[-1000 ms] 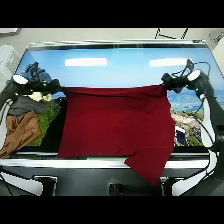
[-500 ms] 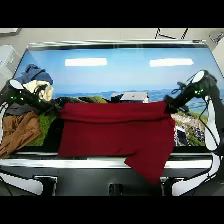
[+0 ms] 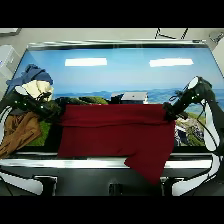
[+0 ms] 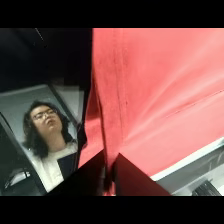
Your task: Fold the clothes and pants, and hang the long-sleeved shirts on hangers.
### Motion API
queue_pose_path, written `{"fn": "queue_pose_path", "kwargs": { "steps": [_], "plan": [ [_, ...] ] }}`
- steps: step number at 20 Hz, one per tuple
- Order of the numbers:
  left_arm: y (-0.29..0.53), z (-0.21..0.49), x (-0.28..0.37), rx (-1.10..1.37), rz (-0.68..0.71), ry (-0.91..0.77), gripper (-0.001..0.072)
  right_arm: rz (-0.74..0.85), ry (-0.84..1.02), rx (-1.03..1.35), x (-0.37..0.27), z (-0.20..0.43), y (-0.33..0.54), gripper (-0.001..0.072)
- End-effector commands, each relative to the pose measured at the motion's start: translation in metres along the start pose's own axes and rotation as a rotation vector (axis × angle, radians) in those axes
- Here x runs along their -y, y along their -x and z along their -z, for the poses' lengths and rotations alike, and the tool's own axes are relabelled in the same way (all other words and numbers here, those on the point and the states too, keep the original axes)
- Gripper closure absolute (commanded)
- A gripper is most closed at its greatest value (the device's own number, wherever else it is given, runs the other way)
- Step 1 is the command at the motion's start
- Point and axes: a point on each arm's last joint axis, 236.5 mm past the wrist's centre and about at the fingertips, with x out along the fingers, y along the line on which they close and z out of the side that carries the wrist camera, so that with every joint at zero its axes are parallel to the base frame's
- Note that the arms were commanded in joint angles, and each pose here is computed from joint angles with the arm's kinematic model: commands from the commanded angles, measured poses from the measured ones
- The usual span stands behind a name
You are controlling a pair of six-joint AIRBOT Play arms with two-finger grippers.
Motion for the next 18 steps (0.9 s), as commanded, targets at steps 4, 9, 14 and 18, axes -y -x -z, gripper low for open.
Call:
{"fn": "queue_pose_path", "kwargs": {
  "steps": [4, 9, 14, 18],
  "plan": [
    [0.044, 0.013, -0.007, 0.03, 0.021, 0.02, 0.0259, -0.021, -0.039, 0.016, 0.041, 0.02, 0.048, 0.0151],
    [0.017, 0.071, -0.028, 0.031, 0.023, 0.114, 0.026, 0.033, -0.124, 0.067, 0.093, 0.07, 0.032, 0.0151],
    [-0.05, 0.148, -0.034, -0.029, 0.07, 0.108, 0.0263, 0.05, -0.095, 0.044, 0.1, 0.103, -0.002, 0.0151],
    [-0.071, 0.159, -0.035, -0.033, 0.092, 0.121, 0.0263, 0.05, -0.091, 0.058, 0.099, 0.105, 0.002, 0.0152]
  ]
}}
